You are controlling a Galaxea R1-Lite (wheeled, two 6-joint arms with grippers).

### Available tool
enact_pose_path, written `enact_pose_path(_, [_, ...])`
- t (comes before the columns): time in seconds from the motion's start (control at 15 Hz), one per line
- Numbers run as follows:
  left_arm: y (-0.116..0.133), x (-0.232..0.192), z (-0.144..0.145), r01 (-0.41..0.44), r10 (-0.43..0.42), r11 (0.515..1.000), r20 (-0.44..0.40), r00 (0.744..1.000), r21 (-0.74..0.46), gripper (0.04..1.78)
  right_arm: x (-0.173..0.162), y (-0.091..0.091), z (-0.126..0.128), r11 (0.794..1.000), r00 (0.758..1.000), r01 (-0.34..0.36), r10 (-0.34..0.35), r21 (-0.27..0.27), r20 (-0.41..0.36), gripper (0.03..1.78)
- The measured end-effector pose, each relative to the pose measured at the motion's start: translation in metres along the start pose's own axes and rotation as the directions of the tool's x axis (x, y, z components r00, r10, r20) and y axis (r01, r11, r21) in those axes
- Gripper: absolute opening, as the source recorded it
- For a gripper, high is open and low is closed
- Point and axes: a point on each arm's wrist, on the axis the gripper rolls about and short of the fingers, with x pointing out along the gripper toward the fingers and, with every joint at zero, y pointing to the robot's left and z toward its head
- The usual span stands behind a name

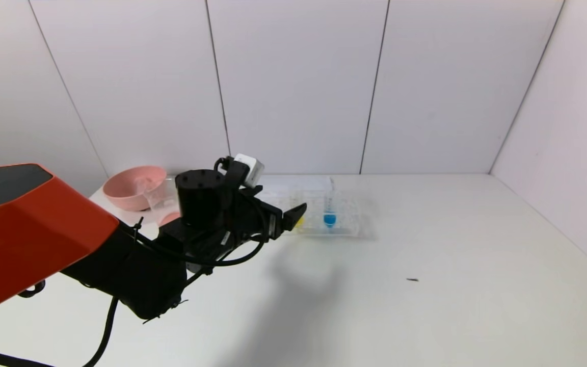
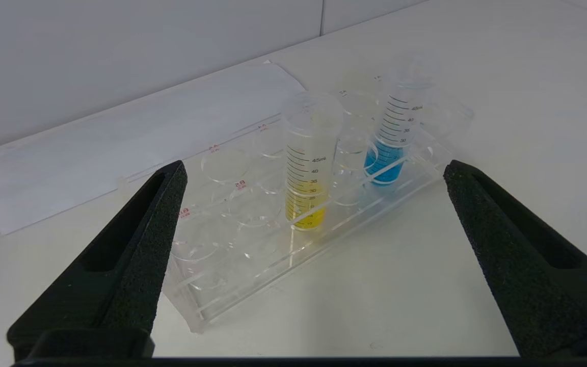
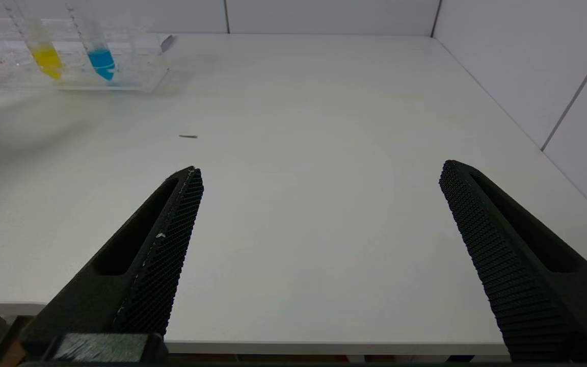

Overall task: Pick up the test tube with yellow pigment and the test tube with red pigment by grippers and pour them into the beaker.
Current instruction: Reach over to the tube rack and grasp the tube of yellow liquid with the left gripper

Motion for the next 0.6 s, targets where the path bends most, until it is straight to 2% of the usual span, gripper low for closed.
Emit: enact_pose_path(0.6, [0.006, 0.034, -0.001, -0.022, 0.022, 1.0, -0.031, 0.999, -0.004, 1.76, 0.0, 0.0, 0.0, 1.0, 1.0, 0.0, 0.0, 0.0, 0.0, 1.7])
